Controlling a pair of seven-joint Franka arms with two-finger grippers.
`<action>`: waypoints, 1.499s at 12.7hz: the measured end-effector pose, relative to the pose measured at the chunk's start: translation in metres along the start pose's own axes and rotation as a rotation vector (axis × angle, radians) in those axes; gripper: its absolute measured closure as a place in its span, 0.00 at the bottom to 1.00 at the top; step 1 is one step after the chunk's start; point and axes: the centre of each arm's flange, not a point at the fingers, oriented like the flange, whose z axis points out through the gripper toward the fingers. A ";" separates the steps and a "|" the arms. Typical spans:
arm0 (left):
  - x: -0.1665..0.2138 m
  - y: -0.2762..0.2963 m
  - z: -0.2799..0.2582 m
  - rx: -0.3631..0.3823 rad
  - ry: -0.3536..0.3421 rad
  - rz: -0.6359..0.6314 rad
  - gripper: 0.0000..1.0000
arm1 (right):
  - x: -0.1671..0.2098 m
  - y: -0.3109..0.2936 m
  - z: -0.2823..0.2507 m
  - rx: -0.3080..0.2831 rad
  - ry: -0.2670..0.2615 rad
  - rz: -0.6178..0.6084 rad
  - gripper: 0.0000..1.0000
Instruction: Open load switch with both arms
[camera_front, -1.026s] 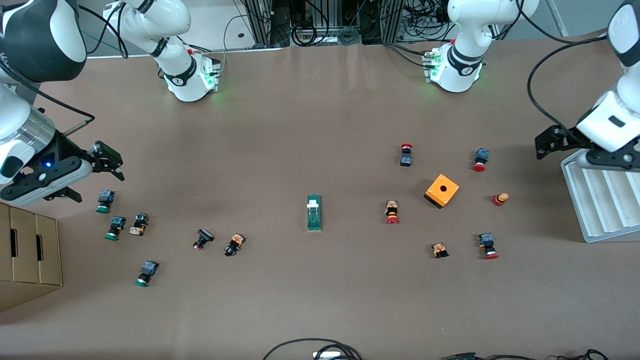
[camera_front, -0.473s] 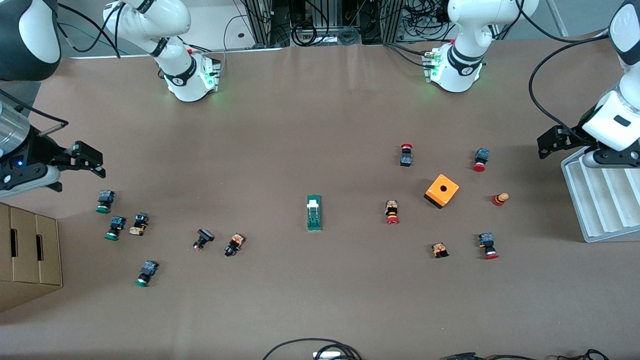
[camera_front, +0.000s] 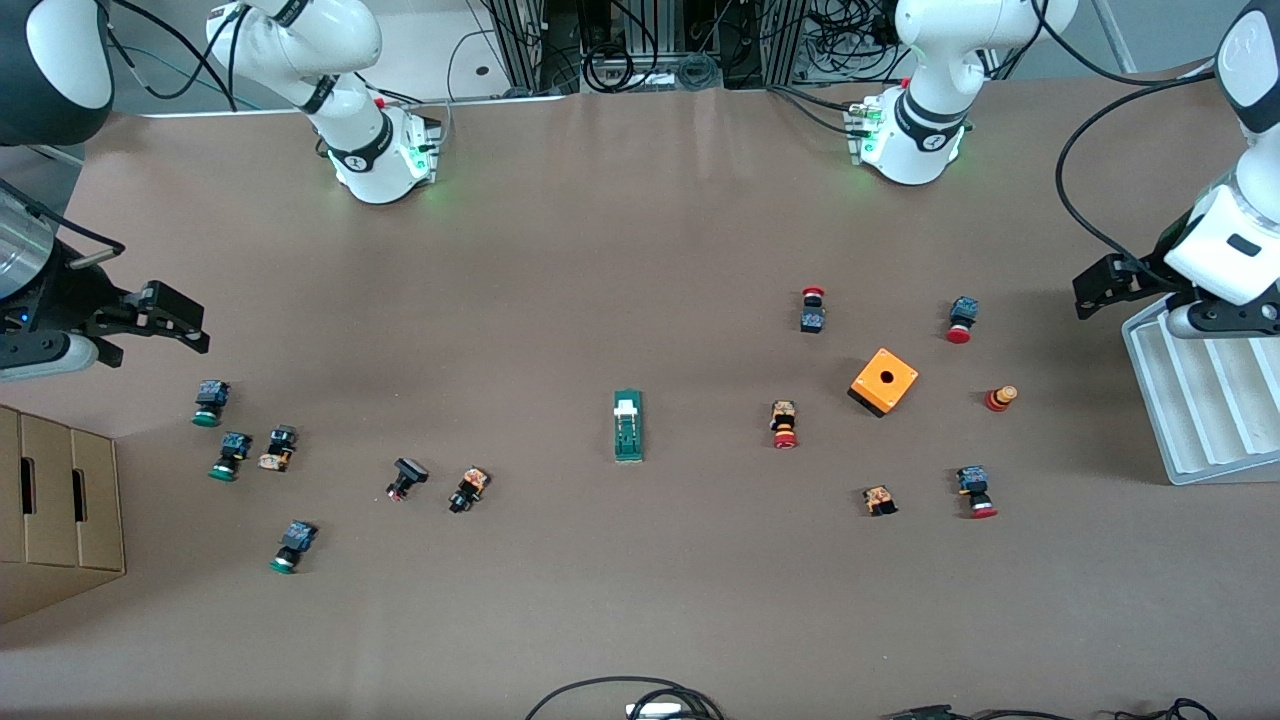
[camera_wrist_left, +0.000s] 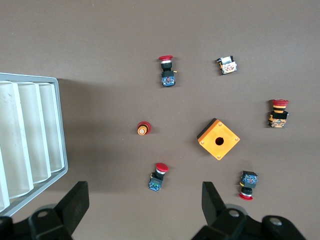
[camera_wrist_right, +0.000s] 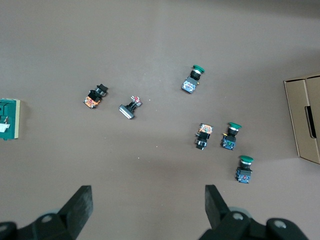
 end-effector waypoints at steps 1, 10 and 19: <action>0.000 0.000 0.000 0.000 0.000 -0.002 0.00 | 0.000 0.000 0.001 0.000 -0.004 0.001 0.00; 0.002 0.003 0.003 0.022 -0.001 0.009 0.00 | 0.000 0.000 0.010 0.004 -0.043 0.007 0.00; 0.002 0.015 0.002 0.026 0.000 0.031 0.00 | 0.001 0.000 0.010 0.004 -0.038 0.007 0.00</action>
